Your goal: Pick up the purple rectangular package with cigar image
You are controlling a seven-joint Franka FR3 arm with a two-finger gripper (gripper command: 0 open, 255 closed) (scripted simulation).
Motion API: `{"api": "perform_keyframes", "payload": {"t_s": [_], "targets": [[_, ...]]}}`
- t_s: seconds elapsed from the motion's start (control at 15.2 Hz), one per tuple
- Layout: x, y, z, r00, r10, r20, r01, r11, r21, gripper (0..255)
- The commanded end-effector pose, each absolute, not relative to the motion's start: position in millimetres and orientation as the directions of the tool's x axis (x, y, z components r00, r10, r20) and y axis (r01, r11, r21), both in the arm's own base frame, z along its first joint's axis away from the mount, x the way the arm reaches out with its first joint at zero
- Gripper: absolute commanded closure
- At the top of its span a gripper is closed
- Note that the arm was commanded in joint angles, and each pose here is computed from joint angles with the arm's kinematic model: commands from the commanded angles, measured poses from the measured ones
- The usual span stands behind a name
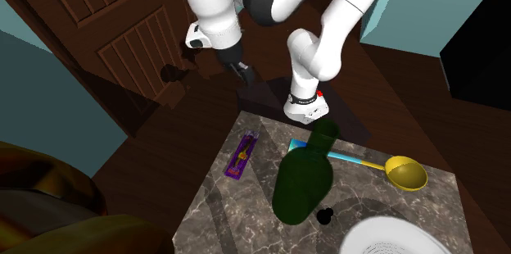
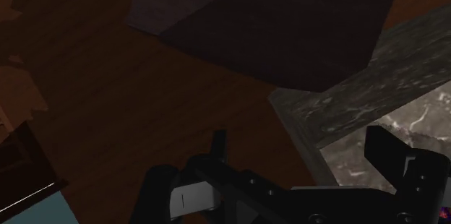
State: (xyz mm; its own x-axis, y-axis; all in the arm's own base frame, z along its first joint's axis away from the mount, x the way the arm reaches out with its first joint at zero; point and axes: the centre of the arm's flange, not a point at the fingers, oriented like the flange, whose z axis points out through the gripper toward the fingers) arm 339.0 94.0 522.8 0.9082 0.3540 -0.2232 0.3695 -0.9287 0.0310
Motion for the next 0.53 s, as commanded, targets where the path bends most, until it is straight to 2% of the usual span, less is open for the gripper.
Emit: {"api": "perform_keyframes", "payload": {"t_s": [0.0,0.46], "targets": [[348,118,516,0.886,0.411,-0.215,0.427,-0.904,0.029,0],[370,207,498,0.782,0.593,-0.192,0.608,-0.793,0.028,0]]}}
